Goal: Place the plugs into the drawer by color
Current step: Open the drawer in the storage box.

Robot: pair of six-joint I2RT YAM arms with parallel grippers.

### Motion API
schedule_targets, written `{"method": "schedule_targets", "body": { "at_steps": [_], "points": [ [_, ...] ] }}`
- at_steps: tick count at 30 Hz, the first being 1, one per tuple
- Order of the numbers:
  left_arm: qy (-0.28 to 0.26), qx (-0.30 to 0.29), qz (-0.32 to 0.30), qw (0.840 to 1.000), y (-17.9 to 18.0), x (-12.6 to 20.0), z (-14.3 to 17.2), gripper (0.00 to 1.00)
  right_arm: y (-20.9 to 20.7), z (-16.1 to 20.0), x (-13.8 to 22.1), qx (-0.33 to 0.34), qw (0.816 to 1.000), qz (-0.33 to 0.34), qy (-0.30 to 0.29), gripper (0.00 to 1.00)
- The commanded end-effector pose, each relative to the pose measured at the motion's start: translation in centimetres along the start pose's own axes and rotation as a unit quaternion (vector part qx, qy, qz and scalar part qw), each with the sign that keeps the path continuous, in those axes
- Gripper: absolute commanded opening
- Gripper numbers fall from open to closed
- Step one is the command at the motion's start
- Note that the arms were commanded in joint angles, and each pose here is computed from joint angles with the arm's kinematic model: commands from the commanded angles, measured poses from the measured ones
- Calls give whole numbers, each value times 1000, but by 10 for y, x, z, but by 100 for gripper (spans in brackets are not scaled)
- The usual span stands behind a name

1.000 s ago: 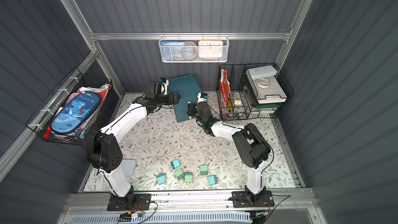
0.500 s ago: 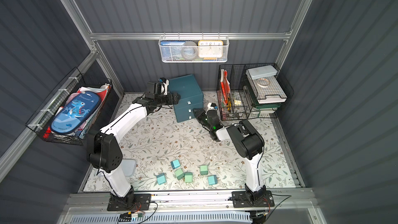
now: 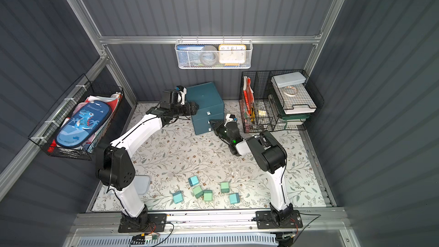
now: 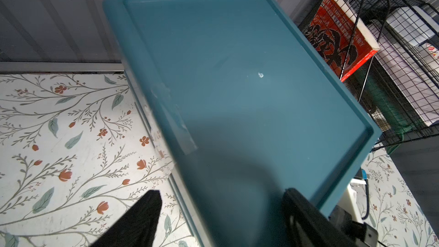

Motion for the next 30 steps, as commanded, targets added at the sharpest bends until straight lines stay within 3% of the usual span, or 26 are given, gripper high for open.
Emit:
{"method": "schedule_targets", "body": {
  "at_steps": [1, 6, 11, 30],
  "points": [
    [73, 1, -6, 997, 4, -14, 31, 85, 9, 3, -7, 1, 1000, -24, 7, 35],
    [72, 0, -6, 997, 4, -15, 31, 85, 9, 3, -7, 2, 1000, -26, 5, 27],
    [73, -1, -8, 997, 5, -16, 32, 86, 6, 5, -3, 6, 1000, -25, 4, 0],
    [49, 3, -5, 999, 3, -12, 23, 87, 15, 61, 90, 93, 989, 87, 70, 0]
  ]
}}
Point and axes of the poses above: each gripper's point midway between its finger pads, its own x axis back along the fingers, its own y axis along the line the jaws close on, z = x × y, the point moved 10 cm from there along x, back along the fingers, and after that the axes turned 2 degrees about -x, right-handed, at the moved point
